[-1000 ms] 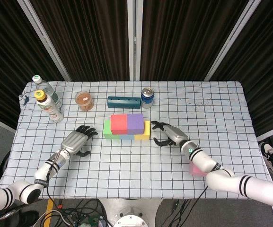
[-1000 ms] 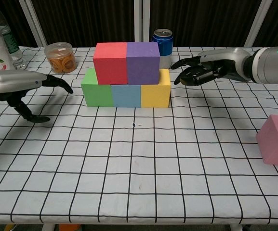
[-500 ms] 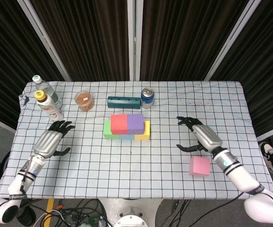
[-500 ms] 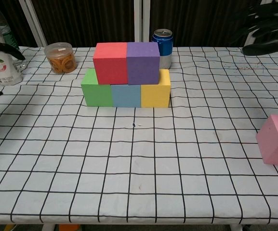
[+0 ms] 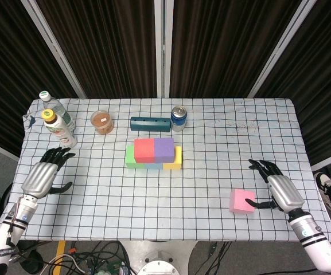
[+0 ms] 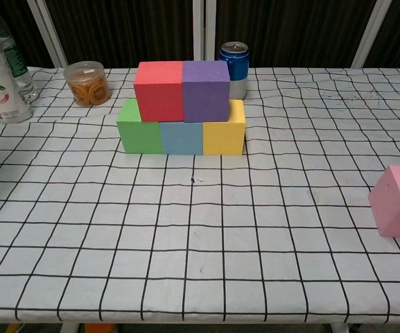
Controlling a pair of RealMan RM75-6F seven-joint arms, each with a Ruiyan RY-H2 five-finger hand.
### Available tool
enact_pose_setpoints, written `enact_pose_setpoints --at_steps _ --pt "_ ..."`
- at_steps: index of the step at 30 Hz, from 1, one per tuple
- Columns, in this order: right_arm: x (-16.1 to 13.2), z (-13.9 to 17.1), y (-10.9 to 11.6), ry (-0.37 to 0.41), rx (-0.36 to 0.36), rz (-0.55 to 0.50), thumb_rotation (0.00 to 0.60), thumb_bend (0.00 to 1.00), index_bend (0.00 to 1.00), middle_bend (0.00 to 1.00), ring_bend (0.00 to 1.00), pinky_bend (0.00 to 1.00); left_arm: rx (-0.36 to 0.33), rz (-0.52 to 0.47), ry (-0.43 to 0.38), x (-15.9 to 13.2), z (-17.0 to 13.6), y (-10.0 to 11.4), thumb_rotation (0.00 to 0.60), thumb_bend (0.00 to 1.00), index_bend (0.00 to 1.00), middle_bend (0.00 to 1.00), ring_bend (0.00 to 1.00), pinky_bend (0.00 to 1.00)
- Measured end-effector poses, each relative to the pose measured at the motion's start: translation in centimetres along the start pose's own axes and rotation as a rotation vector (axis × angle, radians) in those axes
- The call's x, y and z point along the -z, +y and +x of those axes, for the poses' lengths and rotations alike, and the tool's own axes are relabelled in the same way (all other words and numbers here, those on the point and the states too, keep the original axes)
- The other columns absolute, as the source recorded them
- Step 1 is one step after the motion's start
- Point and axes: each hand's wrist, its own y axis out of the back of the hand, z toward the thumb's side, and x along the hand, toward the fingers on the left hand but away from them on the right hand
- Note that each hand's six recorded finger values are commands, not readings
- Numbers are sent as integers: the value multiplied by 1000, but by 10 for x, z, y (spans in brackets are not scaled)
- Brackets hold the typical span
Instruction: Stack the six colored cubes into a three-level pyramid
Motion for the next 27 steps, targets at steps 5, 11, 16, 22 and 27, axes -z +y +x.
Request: enact_pose_setpoints --at_steps 5,11,16,22,27 --pt "18 9 -35 -29 -21 7 479 37 0 180 0 0 -2 -8 -4 -3 -1 -1 600 223 148 50 0 33" --pt "27 15 -52 -43 -16 50 495 36 0 180 0 0 0 -12 1 -2 -1 -2 600 223 148 50 0 33" --pt "32 14 -64 -44 -25 72 588 37 0 189 0 0 -5 -18 7 -1 -1 -1 600 221 148 50 0 33" --pt "30 7 -74 0 -39 121 600 38 0 206 0 0 -6 -26 13 0 -1 -1 600 221 148 50 0 33" --pt "27 3 -78 29 -33 150 600 43 0 225 0 0 -6 -30 19 2 -1 -1 600 220 148 50 0 33"
